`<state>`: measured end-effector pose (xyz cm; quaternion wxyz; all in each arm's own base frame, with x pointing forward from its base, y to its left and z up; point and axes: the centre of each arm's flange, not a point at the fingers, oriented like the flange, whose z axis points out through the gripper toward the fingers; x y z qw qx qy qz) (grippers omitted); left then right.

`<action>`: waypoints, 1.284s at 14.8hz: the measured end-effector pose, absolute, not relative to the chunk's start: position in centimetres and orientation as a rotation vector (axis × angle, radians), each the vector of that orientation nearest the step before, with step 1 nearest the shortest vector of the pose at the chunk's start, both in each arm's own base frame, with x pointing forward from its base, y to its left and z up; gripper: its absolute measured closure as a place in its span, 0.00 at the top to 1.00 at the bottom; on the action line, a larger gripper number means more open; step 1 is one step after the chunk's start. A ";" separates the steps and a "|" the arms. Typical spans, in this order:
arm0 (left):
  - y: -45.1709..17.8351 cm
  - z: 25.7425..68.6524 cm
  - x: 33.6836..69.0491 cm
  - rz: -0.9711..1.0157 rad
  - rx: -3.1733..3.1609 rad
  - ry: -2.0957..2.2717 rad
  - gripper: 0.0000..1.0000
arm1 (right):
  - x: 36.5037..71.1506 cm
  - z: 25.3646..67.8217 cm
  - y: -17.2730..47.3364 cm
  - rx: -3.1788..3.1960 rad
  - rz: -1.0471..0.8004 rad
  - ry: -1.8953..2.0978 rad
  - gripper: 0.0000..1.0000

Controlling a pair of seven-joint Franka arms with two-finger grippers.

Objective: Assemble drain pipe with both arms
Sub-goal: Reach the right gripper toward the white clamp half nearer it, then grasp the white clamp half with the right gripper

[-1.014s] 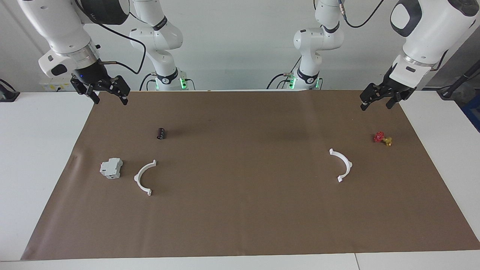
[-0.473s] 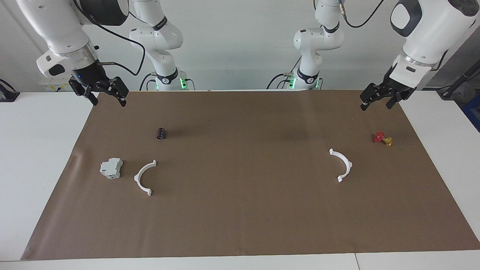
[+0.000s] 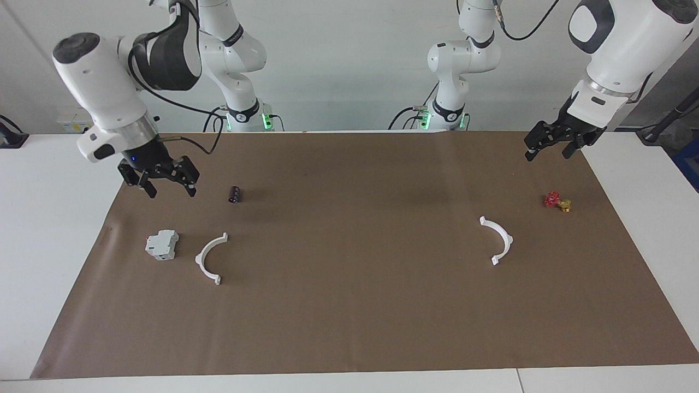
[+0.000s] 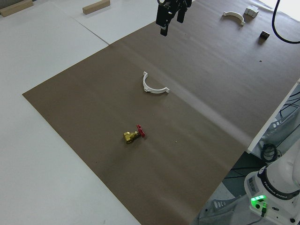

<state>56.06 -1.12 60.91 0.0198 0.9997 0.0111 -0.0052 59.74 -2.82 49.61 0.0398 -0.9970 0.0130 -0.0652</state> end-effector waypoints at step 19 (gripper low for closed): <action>-1.1 61.0 56.1 -0.004 3.102 0.035 1.00 | 62.3 28.9 -4.8 -3.074 -0.157 -0.247 0.78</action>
